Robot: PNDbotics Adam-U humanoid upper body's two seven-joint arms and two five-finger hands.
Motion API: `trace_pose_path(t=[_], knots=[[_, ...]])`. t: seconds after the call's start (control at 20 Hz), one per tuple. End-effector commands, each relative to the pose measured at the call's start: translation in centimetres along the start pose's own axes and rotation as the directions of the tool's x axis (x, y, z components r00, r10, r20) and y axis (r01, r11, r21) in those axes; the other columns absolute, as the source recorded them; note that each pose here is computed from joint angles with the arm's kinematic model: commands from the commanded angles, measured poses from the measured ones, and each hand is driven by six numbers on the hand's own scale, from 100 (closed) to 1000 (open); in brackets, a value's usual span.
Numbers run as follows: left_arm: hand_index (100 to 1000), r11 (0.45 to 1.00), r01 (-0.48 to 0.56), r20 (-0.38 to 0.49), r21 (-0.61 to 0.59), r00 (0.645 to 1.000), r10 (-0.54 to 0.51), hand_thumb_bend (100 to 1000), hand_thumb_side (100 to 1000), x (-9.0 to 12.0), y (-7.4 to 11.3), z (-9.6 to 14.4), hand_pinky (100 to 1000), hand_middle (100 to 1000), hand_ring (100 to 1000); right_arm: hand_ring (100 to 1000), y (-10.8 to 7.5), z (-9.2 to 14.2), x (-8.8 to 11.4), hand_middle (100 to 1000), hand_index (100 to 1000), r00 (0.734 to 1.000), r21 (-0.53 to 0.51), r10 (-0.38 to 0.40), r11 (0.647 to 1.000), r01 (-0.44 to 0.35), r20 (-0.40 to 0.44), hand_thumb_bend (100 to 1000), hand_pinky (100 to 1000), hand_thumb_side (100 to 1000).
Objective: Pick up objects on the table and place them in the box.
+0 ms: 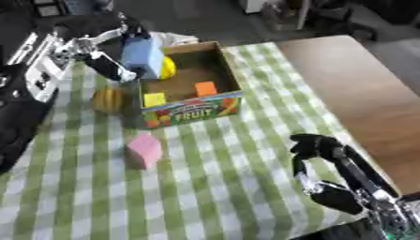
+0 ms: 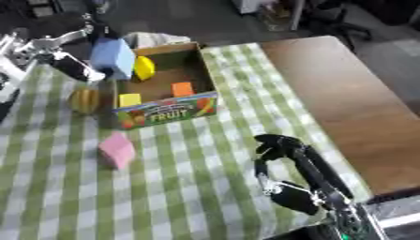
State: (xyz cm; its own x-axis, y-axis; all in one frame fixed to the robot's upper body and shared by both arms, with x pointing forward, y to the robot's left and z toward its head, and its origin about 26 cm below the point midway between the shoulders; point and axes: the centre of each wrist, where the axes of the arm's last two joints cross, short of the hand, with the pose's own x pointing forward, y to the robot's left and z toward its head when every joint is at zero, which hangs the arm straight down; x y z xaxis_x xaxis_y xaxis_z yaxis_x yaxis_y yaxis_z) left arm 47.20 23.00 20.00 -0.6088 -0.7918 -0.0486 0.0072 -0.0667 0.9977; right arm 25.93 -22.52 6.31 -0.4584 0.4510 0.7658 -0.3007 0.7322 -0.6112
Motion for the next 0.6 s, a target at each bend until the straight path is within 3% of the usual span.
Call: trace_pose_path(t=[0.05, 0.35, 0.4, 0.45, 0.6], knots=[[812, 0.999, 0.031, -0.033, 0.036, 0.999, -0.029, 262, 212, 0.0, 0.5, -0.7, 637, 624, 593, 635, -0.3, -0.3, 0.5, 640, 837, 1.0, 0.0, 0.004, 1.0, -0.005, 0.025, 100, 695, 254], [886, 0.996, 0.081, -0.094, -0.024, 0.992, -0.083, 393, 267, -0.2, -1.5, -1.0, 708, 741, 684, 635, -0.4, -0.4, 0.5, 639, 837, 1.0, -0.001, 0.005, 1.0, -0.005, 0.026, 100, 695, 254], [893, 0.995, 0.09, -0.096, -0.035, 0.991, -0.093, 386, 317, -0.3, -1.7, -0.9, 714, 752, 695, 635, -0.4, -0.4, 0.5, 639, 837, 1.0, -0.001, 0.006, 1.0, -0.006, 0.027, 100, 695, 253], [906, 0.995, 0.095, -0.095, -0.04, 0.991, -0.099, 375, 431, -0.4, -1.7, -0.8, 729, 775, 715, 635, -0.4, -0.4, 0.5, 639, 837, 1.0, -0.002, 0.006, 1.0, -0.006, 0.027, 100, 696, 253], [925, 0.994, 0.1, -0.083, -0.049, 0.991, -0.103, 375, 553, -0.8, -1.2, -0.4, 749, 807, 737, 635, -0.4, -0.4, 0.5, 639, 837, 1.0, -0.003, 0.007, 1.0, -0.007, 0.025, 100, 696, 253]])
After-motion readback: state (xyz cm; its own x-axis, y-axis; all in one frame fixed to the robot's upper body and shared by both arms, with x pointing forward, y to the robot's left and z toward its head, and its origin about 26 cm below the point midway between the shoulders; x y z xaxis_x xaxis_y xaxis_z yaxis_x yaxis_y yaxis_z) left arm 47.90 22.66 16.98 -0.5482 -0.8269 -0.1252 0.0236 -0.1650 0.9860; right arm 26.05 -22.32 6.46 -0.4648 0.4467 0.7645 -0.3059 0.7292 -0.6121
